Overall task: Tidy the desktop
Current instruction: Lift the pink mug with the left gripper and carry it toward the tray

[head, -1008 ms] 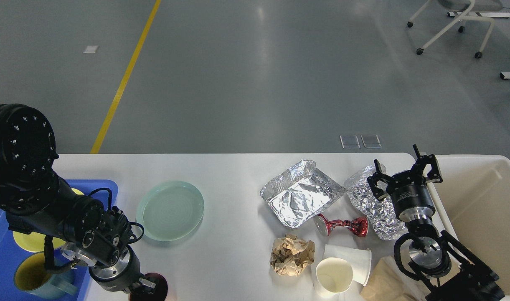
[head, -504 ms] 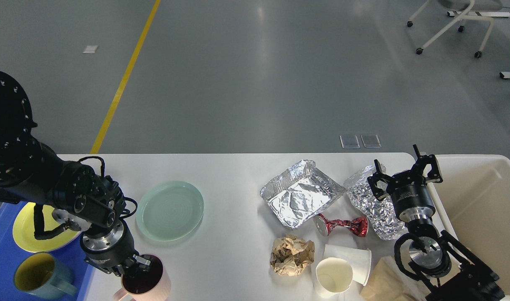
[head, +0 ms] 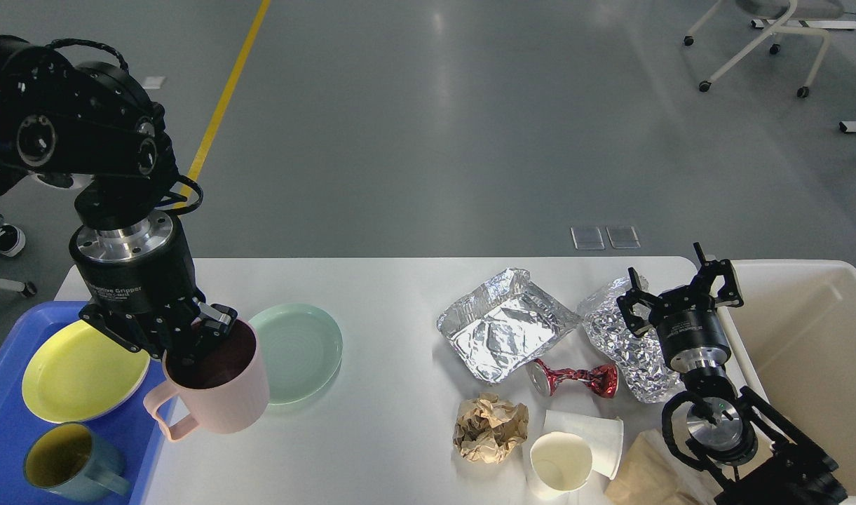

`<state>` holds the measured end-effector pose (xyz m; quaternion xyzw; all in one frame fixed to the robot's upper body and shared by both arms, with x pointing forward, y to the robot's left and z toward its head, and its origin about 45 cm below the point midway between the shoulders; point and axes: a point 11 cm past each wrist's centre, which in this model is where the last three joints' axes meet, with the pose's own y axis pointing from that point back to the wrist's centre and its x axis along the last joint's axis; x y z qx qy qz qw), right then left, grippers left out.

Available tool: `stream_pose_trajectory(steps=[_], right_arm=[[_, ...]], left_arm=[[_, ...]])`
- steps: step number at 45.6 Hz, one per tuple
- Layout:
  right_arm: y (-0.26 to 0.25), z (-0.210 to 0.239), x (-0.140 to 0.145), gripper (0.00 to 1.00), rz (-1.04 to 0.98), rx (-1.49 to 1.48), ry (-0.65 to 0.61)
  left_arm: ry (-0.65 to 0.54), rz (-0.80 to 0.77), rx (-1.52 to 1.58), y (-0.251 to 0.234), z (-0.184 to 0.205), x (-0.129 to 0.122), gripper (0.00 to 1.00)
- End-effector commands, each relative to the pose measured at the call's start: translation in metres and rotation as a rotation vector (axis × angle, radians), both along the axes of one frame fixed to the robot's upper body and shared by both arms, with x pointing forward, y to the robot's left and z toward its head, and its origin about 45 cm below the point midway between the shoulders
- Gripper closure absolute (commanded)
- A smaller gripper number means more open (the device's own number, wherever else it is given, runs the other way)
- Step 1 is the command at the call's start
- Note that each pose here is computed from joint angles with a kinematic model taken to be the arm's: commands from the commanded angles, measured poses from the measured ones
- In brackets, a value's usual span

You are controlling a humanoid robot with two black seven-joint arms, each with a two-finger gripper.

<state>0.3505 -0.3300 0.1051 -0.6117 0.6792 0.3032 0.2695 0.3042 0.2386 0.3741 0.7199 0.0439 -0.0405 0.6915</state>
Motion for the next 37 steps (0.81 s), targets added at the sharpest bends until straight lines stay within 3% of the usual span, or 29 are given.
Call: stream_pose_trajectory(steps=[1,20,37], right_arm=[[0.000,0.000,0.000,0.00,0.001,0.000,0.001],[0.000,0.000,0.000,0.00,0.000,0.000,0.000],[0.000,0.000,0.000,0.00,0.000,0.000,0.000]], left_arm=[[-0.065,0.009,-0.050,-0.003,0.023,0.004,1.00],[-0.079,0.112,-0.039,0.034,0.024,0.006,0.99],[-0.137,0.332,0.001,0.192,0.005,-0.002,0.98]])
